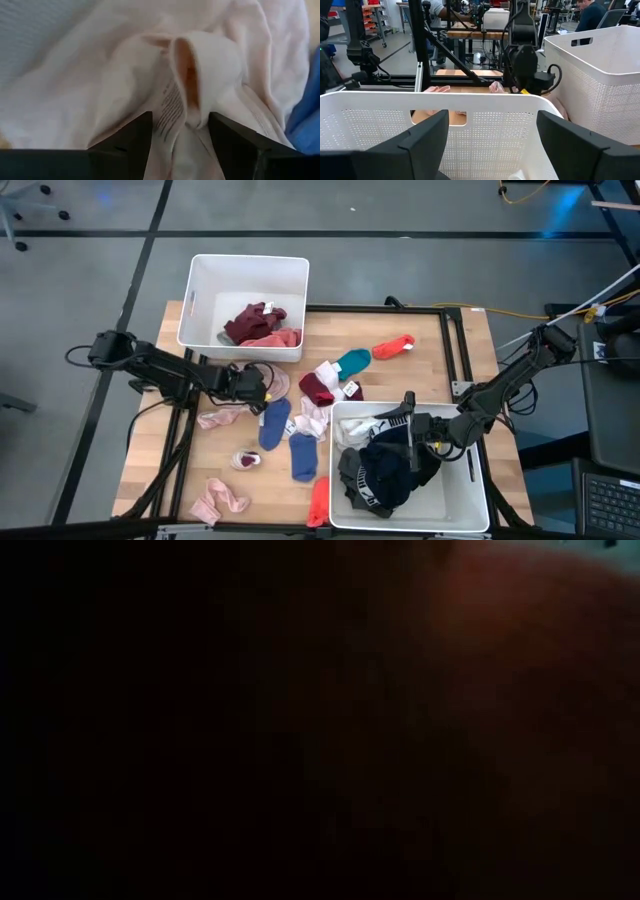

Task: Sort clothes
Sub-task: Put the pink underwear into the top white bin

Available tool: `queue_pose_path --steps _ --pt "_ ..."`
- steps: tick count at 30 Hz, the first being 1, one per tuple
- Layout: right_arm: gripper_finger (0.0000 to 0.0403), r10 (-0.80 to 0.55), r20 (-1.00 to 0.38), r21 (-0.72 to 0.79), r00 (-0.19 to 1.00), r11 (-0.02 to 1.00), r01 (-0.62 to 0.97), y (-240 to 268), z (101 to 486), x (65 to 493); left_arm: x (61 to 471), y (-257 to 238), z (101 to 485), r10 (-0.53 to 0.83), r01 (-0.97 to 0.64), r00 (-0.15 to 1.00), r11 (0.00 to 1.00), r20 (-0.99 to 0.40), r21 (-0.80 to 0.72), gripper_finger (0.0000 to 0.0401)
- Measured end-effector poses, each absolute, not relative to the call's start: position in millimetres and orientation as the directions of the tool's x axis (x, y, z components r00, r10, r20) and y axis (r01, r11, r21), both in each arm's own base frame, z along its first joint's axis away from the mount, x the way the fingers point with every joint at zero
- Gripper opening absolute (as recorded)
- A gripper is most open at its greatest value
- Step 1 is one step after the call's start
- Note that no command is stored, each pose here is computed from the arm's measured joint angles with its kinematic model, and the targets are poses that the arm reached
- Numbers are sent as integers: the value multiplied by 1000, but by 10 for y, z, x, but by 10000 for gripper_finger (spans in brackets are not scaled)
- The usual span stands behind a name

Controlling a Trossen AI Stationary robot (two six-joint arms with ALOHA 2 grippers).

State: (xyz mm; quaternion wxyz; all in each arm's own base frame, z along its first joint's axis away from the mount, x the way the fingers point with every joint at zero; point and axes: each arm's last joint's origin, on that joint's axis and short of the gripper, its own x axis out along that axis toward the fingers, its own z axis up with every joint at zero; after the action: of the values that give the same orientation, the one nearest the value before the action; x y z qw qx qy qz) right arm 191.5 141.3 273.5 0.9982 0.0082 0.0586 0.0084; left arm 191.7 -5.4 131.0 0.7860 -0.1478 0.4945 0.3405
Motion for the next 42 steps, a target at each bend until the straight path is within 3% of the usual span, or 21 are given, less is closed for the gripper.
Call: queue_pose_path --steps 5,13,24,42 --pt "303 17 -117 17 993 1000 -16 1413 2734 1916 1885 -59 1163 360 -673 320 737 -876 57 165" --pt "303 -18 -145 -6 989 1000 18 1451 2642 1972 1904 -94 1201 332 -607 349 792 -876 59 13" --pt "303 -26 -133 2 991 1000 26 1459 2646 1983 2064 -264 1785 273 -484 508 875 -817 -8 8" --pt "303 -26 -133 1 991 1000 26 1459 2646 1983 1795 -358 3188 156 -232 880 965 -449 -119 6"
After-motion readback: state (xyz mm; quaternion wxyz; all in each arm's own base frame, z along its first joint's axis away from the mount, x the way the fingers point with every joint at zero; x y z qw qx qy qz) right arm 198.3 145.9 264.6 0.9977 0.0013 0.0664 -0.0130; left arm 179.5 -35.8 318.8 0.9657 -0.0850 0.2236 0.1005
